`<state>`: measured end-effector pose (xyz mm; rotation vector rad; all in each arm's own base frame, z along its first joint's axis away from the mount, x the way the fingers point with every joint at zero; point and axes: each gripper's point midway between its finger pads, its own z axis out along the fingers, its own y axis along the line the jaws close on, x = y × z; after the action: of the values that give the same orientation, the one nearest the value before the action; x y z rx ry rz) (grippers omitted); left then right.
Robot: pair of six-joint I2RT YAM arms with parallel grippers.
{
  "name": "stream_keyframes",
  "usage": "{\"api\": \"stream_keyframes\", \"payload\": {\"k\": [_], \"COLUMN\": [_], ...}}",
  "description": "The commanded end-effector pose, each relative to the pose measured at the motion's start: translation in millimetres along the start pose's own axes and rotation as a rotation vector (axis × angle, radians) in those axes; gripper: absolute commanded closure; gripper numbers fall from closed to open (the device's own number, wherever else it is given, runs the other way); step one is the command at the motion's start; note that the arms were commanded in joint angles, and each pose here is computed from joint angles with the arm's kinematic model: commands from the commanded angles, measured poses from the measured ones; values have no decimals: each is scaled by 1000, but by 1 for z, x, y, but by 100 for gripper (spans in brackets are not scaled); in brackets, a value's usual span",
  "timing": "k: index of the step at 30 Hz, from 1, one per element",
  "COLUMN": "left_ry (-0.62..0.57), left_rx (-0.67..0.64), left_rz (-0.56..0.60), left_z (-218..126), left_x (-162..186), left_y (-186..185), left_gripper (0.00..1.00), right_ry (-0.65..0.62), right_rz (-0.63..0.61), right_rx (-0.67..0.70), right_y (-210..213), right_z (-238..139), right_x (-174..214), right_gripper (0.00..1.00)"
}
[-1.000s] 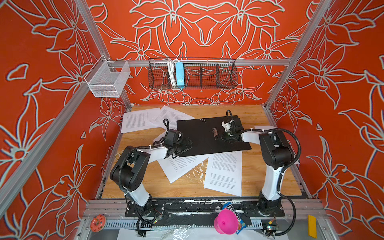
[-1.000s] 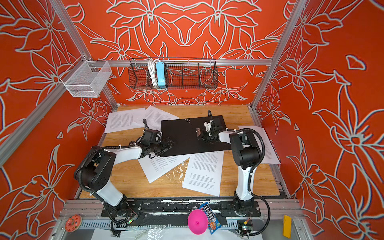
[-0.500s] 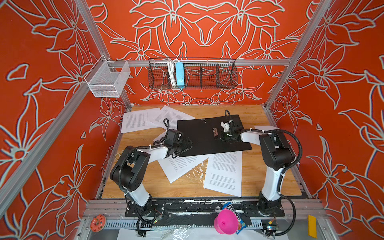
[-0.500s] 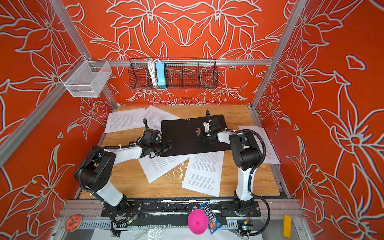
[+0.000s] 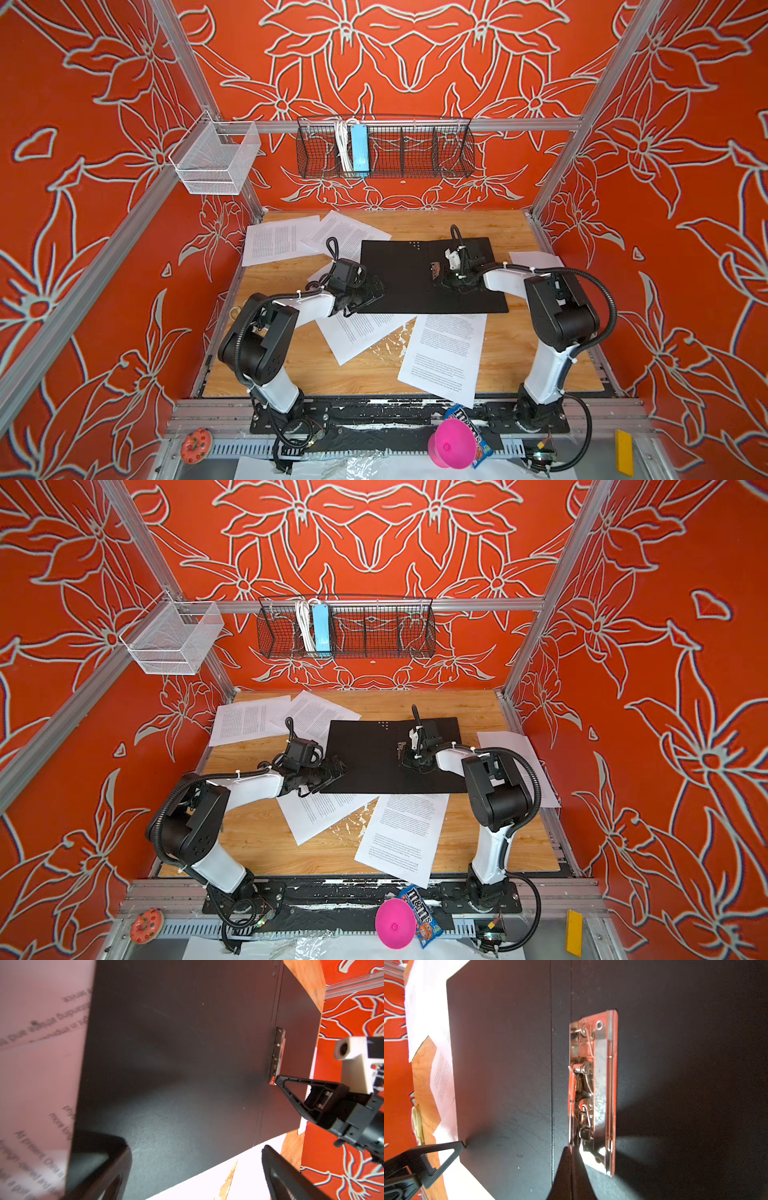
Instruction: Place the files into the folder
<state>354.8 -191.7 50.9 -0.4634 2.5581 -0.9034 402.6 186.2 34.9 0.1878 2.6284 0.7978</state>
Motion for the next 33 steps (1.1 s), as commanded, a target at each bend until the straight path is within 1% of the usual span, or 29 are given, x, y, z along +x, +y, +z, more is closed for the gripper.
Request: {"api": "stream_keyframes", "payload": {"k": [1, 4, 10, 15, 21, 24, 26, 28, 30, 33], "left_ry": [55, 59, 57, 55, 52, 52, 54, 59, 62, 67], "left_rx": [-137, -159, -192, -195, -204, -201, -203, -207, -209, -210], "left_rz": [-40, -46, -48, -49, -53, -50, -52, -54, -56, -56], "left_z": [1, 2, 2, 2, 2, 2, 3, 5, 7, 9], "left_x": [20, 21, 21, 20, 20, 20, 21, 22, 22, 22], "left_y": [35, 39, 46, 46, 48, 48, 49, 50, 51, 52], "left_gripper": [2, 2, 2, 2, 2, 2, 2, 2, 2, 2], "right_ry": [27, 39, 61, 83, 87, 81, 68, 16, -8, 3], "right_rz": [29, 28, 57, 81, 115, 100, 88, 64, 30, -17], "right_rx": [79, 118, 293, 431, 547, 494, 455, 362, 302, 212], "right_y": [-20, -30, -65, -90, -107, -94, -80, -50, -23, 15], "right_z": [3, 7, 1, -5, -11, -6, -9, -18, -27, -34], "right_x": [19, 24, 37, 46, 47, 40, 29, 4, -19, -47], "right_gripper": [100, 100, 100, 100, 100, 100, 100, 100, 100, 100]}}
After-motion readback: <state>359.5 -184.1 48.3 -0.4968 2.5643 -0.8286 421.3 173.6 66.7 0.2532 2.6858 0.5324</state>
